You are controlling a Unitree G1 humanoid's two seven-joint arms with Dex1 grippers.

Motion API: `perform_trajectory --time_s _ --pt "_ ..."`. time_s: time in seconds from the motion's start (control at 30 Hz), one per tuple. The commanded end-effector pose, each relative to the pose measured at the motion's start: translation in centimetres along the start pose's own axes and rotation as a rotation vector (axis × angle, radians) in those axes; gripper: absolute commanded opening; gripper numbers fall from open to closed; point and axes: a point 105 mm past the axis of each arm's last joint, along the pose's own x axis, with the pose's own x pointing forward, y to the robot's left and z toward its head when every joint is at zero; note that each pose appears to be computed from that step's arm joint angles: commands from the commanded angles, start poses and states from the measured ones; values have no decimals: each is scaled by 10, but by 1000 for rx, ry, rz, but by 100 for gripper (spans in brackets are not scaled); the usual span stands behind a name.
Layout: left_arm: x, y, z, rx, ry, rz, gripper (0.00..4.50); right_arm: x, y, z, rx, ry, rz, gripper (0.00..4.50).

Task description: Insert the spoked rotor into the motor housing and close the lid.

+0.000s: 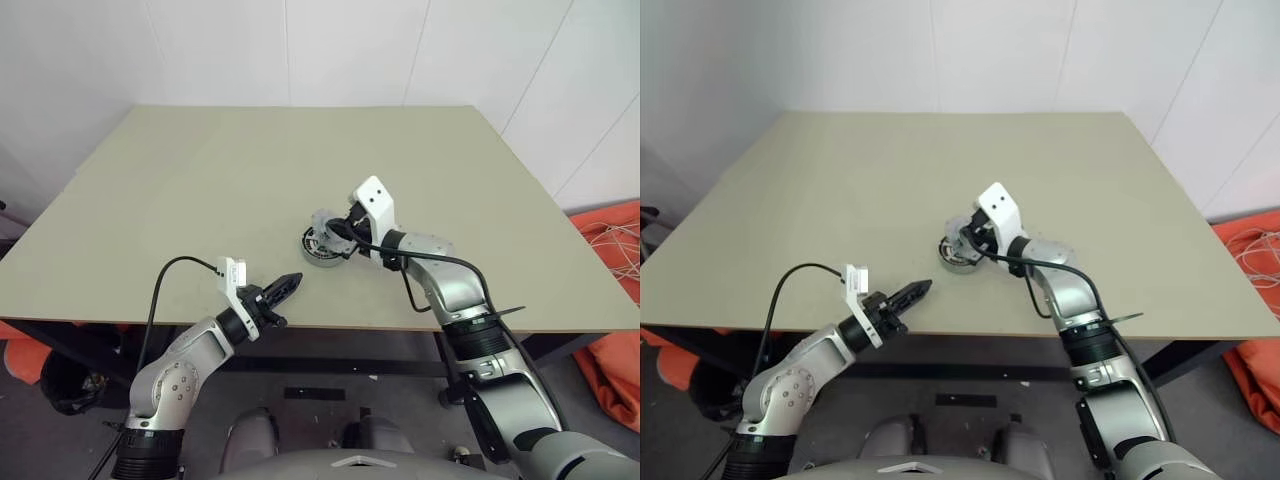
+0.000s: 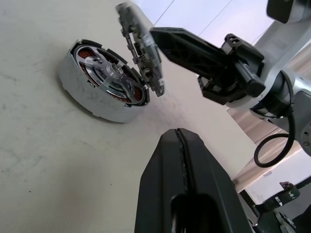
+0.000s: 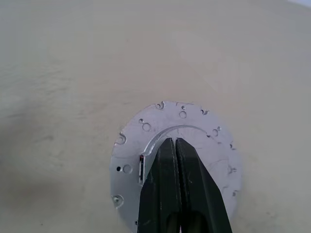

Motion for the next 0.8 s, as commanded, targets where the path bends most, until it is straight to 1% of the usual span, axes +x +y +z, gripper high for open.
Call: perform_trajectory --time_s 0.03,0.13,0.33,0.47,0.53,0.6,0.67,0.7,0.8 --pt "1 -9 9 22 -26 -41 0 8 3 -1 -11 -5 3 1" --pt "1 -9 9 22 -24 -42 0 12 4 -7 -5 6 3 1" --pt "3 -9 7 20 -20 -47 0 13 0 -5 -2 2 -4 1" --pt "3 -9 7 19 -18 -50 0 4 -3 27 3 -118 -14 1" --pt "3 -8 7 19 -20 -48 0 -5 -1 41 4 -165 14 1" --pt "3 -8 8 18 -21 -48 0 -13 0 50 -15 -190 32 42" --pt "3 -8 8 17 -22 -49 0 -16 1 53 -27 -193 35 91" --pt "4 -8 8 17 -20 -52 0 -18 0 53 -31 -190 35 131" --pt "4 -8 7 15 -18 -57 0 -20 -3 50 -39 -169 31 229"
